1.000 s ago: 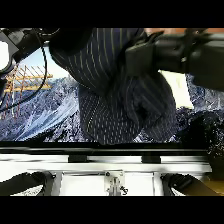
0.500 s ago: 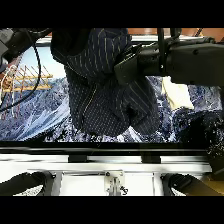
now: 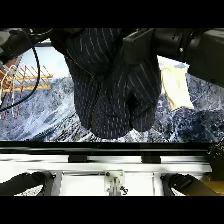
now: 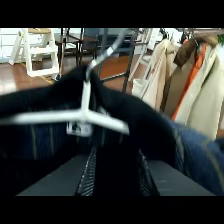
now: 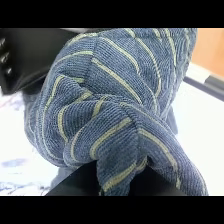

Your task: Fold the shirts.

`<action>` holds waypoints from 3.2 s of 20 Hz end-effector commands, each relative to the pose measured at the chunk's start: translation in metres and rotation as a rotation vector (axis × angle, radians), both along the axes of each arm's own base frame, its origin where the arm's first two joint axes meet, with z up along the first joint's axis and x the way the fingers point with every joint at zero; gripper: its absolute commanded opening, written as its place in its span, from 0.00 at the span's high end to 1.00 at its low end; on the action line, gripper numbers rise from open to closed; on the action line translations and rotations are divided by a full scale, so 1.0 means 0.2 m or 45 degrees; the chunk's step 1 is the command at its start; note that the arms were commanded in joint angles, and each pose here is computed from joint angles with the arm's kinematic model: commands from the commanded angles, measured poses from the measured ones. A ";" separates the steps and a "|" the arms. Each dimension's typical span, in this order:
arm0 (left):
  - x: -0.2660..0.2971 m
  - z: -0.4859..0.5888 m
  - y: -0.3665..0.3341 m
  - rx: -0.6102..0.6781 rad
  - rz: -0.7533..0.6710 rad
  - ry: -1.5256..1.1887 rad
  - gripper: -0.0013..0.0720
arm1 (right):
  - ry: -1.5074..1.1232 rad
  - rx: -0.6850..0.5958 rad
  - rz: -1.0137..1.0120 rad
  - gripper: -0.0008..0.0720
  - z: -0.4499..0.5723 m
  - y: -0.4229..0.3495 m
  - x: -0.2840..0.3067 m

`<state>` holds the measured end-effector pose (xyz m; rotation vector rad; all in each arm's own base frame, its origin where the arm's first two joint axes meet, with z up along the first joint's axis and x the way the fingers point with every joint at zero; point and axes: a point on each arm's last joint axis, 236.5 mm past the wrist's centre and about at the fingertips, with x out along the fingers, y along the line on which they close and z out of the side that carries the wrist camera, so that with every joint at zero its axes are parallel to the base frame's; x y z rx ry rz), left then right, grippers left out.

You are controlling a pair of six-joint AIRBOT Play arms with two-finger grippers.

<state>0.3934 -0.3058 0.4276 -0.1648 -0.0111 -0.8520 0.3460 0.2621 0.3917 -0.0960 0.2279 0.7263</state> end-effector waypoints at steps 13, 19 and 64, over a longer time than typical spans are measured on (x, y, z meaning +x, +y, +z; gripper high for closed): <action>-0.36 0.37 0.22 0.167 0.080 -0.438 0.25 | -0.206 -0.140 -0.632 0.84 0.17 -0.62 0.19; -0.30 0.35 0.28 0.250 0.161 -0.470 0.25 | -0.285 -0.150 -1.281 0.84 0.39 -1.44 -0.15; -0.14 0.27 0.43 0.290 0.263 -0.390 0.25 | -0.572 -0.278 -2.619 0.84 0.59 -2.61 -0.74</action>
